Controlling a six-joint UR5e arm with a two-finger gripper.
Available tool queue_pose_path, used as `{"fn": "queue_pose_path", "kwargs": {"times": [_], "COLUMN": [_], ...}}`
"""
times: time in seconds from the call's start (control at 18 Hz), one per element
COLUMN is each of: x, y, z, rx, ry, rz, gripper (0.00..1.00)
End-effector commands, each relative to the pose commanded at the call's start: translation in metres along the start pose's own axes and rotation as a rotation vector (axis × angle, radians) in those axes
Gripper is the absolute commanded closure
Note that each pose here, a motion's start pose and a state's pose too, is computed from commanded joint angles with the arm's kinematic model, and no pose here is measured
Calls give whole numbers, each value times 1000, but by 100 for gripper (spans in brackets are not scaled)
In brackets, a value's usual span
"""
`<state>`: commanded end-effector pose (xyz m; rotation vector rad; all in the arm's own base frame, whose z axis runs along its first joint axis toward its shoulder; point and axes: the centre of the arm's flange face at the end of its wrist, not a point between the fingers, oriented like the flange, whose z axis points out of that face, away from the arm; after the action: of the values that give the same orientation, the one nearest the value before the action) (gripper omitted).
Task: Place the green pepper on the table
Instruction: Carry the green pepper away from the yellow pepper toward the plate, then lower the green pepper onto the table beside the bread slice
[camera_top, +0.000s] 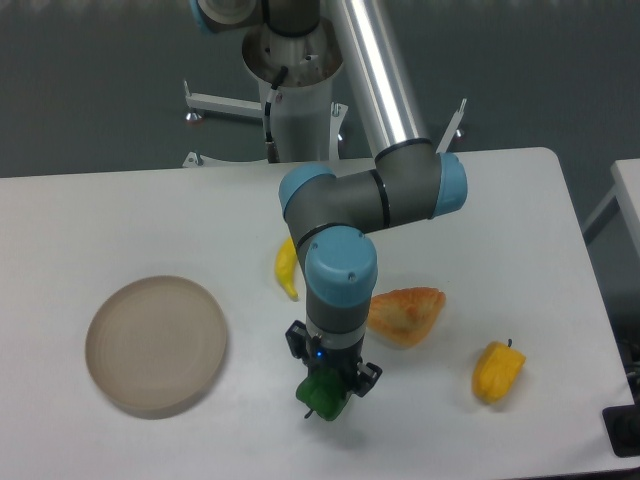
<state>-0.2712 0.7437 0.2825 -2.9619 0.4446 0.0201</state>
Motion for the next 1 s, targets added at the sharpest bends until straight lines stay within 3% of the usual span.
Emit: {"fn": "queue_pose_path", "kwargs": {"times": [1.0], "x": [-1], "y": [-1], "z": [21], "rx": [41], "ry": [43], "rz": [3], "gripper": [64]}}
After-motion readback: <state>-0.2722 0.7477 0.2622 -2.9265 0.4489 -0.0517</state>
